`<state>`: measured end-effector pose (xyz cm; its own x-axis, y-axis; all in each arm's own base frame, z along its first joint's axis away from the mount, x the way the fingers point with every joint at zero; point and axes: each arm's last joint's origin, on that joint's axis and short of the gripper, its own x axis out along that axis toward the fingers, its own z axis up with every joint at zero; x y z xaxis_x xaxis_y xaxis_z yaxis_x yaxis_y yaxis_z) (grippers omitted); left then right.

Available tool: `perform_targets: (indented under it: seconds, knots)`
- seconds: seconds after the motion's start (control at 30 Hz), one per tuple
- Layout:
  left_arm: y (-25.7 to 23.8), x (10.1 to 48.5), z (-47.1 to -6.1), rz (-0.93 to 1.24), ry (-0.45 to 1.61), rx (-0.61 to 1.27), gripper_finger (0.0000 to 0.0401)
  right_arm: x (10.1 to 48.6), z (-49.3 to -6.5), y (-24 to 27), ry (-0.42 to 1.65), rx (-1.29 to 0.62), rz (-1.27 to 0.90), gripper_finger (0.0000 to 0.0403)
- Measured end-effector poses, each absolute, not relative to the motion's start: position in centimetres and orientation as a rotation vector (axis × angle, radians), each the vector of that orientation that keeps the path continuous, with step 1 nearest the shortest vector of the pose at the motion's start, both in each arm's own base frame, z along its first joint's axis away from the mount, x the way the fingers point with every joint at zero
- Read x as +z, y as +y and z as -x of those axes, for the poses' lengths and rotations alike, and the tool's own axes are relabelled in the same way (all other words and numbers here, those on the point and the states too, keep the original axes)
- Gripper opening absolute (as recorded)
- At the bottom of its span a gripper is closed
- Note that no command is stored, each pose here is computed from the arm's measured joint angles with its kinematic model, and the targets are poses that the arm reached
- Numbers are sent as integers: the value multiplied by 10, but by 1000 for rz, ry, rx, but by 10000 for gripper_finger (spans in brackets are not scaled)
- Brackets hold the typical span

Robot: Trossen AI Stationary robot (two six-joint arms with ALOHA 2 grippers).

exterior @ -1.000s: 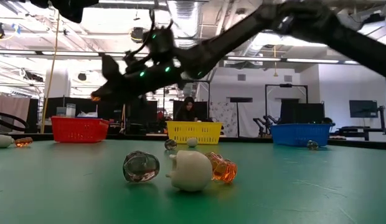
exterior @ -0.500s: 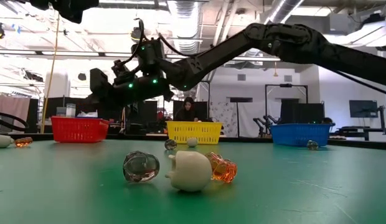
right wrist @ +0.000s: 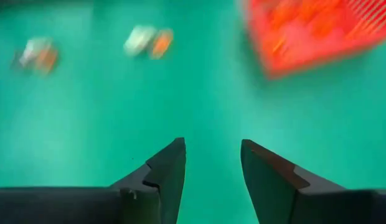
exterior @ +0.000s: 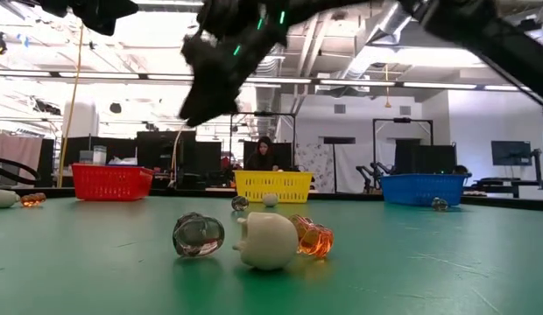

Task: Sort Halloween decoration
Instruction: Put the purple skull toy into the blue bin

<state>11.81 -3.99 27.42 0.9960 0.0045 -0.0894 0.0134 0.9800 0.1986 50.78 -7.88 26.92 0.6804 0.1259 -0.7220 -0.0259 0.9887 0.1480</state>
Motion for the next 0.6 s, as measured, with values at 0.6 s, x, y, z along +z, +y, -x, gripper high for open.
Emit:
perform_targets:
  seconds: [0.6]
  knots:
    - [-40, 272, -118, -175, 113, -4, 158, 184, -399, 79, 407, -299, 71, 155]
